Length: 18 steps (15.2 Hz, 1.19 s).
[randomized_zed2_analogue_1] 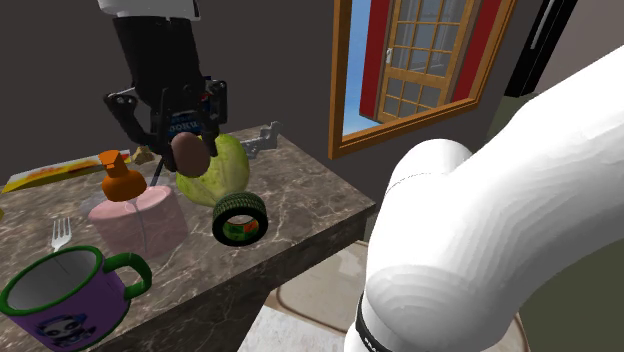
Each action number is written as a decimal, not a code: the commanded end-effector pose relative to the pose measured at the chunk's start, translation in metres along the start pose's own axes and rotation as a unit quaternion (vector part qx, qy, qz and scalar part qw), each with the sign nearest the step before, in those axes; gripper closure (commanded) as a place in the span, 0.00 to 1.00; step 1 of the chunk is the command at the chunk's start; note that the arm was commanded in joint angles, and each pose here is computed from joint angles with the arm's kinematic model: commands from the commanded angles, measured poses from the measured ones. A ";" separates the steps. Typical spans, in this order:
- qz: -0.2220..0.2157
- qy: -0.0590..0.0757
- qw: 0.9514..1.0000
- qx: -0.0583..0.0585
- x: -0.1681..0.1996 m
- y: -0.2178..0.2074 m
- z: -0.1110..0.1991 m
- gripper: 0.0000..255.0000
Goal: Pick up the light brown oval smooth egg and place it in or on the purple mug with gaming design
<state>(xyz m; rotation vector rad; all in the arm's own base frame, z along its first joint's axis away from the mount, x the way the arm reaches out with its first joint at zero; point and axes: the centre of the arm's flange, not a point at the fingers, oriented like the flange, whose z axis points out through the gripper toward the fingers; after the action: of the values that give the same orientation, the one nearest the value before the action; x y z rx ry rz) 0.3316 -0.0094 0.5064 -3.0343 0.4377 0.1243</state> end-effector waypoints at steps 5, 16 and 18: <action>0.000 0.000 1.000 0.001 0.022 -0.079 0.003 1.00; 0.000 0.000 1.000 0.001 0.047 -0.167 0.025 1.00; 0.000 0.000 1.000 0.001 0.048 -0.166 0.036 1.00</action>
<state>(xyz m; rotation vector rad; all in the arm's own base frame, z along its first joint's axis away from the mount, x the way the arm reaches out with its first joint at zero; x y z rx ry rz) 0.4219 0.1383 0.4819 -3.0332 0.4385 0.1252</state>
